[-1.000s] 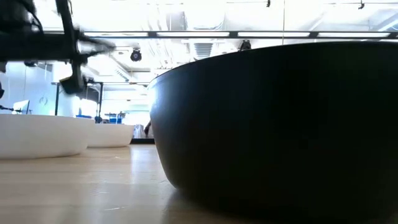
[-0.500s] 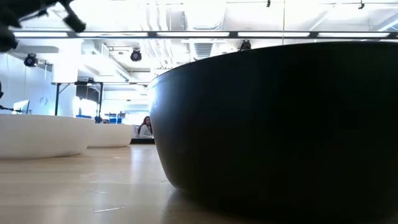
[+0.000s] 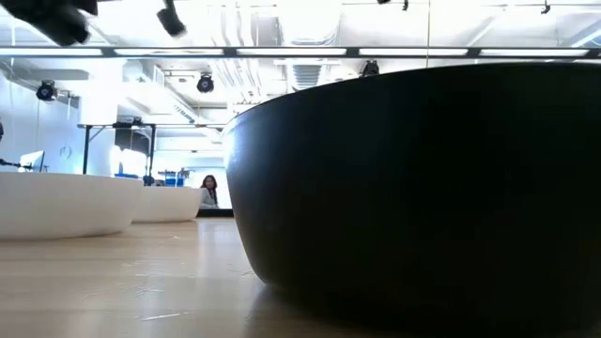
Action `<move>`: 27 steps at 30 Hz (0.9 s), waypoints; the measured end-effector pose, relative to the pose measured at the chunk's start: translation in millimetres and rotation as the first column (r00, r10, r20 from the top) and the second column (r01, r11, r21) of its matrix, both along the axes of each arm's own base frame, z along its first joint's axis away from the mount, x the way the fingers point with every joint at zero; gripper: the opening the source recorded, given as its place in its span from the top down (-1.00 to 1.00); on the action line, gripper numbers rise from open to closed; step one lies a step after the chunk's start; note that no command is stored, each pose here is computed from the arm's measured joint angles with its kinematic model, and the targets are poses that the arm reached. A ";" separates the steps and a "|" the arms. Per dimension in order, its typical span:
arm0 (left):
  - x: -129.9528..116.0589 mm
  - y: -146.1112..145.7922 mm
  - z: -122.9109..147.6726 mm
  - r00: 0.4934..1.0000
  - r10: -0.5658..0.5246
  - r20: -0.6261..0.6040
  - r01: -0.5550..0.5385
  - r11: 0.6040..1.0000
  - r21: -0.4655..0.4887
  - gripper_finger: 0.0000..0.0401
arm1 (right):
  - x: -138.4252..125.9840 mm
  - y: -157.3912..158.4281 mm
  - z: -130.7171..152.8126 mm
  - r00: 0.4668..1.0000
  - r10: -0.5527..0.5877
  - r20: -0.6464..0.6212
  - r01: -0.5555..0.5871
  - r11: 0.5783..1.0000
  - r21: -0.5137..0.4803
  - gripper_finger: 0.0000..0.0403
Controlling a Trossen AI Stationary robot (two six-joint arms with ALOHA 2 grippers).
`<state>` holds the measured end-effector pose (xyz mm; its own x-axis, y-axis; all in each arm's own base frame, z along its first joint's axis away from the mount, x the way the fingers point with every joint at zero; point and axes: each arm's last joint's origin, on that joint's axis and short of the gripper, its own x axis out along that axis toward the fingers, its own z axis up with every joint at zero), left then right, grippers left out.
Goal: Nest bowls inside each other
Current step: Stack the white bowl on the center gray bowl
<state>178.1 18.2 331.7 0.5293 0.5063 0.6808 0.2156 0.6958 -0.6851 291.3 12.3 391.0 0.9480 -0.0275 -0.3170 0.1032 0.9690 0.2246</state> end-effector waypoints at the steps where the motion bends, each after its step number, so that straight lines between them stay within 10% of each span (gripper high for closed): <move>1: 4.7 0.0 -1.0 0.999 0.018 -0.029 -0.018 1.000 0.013 1.00 | -2.0 0.1 -3.3 0.999 -0.003 -0.038 0.004 1.000 0.010 0.96; 11: 24.2 -0.7 22.4 0.926 0.077 -0.370 -0.040 0.994 0.105 1.00 | -26.3 2.9 -19.3 0.957 0.002 -0.288 -0.002 1.000 0.000 0.96; 18: 20.1 -0.5 60.0 0.591 0.117 -0.799 -0.001 0.990 0.144 1.00 | -26.4 1.1 -18.7 0.960 -0.039 -0.276 0.025 0.998 -0.055 0.96; 23: 7.3 1.9 75.8 0.346 0.227 -0.910 -0.054 0.973 0.222 1.00 | -25.1 -3.0 -18.2 0.951 -0.177 -0.252 0.146 0.980 -0.136 0.96; 27: 4.8 3.3 73.5 0.250 0.301 -0.920 -0.073 0.954 0.292 1.00 | -22.3 -3.9 -18.8 0.950 -0.202 -0.240 0.170 0.974 -0.148 0.96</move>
